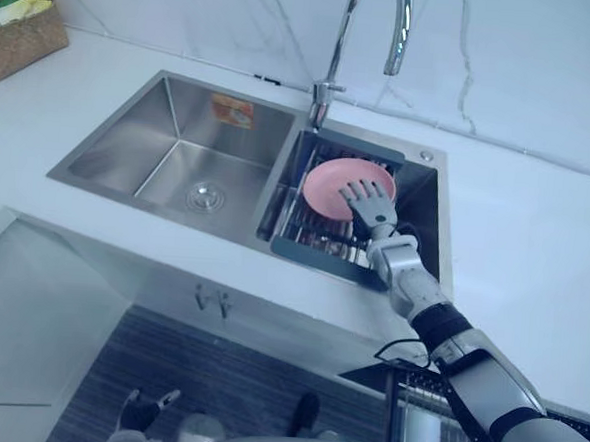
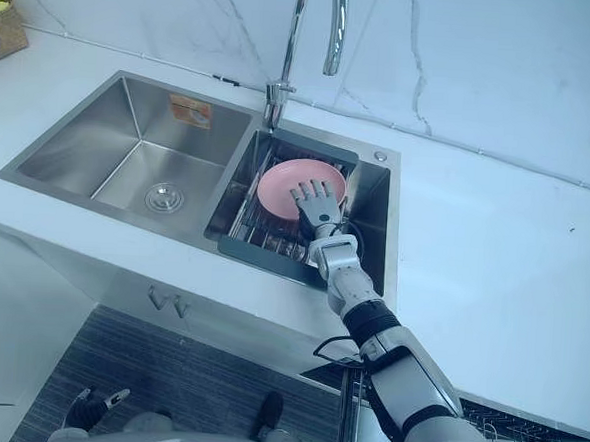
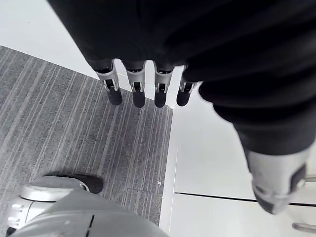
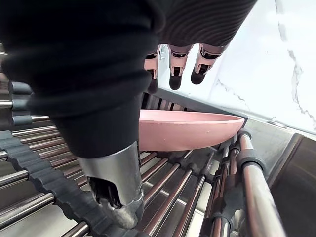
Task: Walk over to the sink, pick up the cup, carry it to the dishwasher, place the cup inside the dishwasher, then close the dishwasher door
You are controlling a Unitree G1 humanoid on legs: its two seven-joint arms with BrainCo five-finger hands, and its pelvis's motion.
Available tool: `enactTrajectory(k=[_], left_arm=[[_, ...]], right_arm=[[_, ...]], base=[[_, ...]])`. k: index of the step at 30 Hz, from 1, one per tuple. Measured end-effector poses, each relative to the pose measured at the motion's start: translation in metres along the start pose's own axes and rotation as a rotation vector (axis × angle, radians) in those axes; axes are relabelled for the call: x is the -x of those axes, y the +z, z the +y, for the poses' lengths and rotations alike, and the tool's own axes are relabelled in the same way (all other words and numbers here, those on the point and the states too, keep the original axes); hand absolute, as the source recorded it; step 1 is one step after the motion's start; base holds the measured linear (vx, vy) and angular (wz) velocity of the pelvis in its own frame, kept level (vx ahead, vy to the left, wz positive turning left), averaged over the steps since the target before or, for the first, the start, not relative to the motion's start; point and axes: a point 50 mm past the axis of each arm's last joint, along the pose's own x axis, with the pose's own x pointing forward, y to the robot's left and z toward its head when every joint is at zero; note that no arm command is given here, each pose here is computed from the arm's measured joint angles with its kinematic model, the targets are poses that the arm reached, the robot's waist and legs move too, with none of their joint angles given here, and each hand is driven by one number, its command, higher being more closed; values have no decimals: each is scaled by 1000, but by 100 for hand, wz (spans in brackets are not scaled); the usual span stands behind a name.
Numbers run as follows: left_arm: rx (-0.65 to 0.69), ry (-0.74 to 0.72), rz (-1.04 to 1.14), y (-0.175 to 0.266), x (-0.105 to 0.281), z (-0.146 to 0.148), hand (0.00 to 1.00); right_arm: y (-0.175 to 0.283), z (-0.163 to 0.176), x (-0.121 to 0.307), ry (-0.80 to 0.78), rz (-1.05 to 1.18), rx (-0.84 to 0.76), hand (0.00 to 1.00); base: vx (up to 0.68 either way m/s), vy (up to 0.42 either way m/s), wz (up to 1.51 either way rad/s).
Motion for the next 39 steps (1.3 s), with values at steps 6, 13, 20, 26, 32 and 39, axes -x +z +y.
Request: enactTrajectory(k=[6,13,20,26,32,39], left_arm=[[7,2,-26,6,0,0,0],[8,2,-30,7,0,1,0],[9,5,-29,7,0,1,0],[10,8,-28,6,0,1,0],[11,29,-25,5,0,3,0],[10,33,-20,4,1,3,0]], right_arm=[[2,4,-1,4,-15,-11,100],[6,3,-4,-16,-16,-31,100],[7,-2,-4,-82,-12,-74,100],[20,-26,2,-235,-62,-166,100],[30,-43,18,-347,-117,-273,100],[33,-64,27,-438,-202,-291,100]], base=[[-2,10,3],[0,0,0],[0,0,0],[0,0,-5],[9,14,-11],[7,8,-11]])
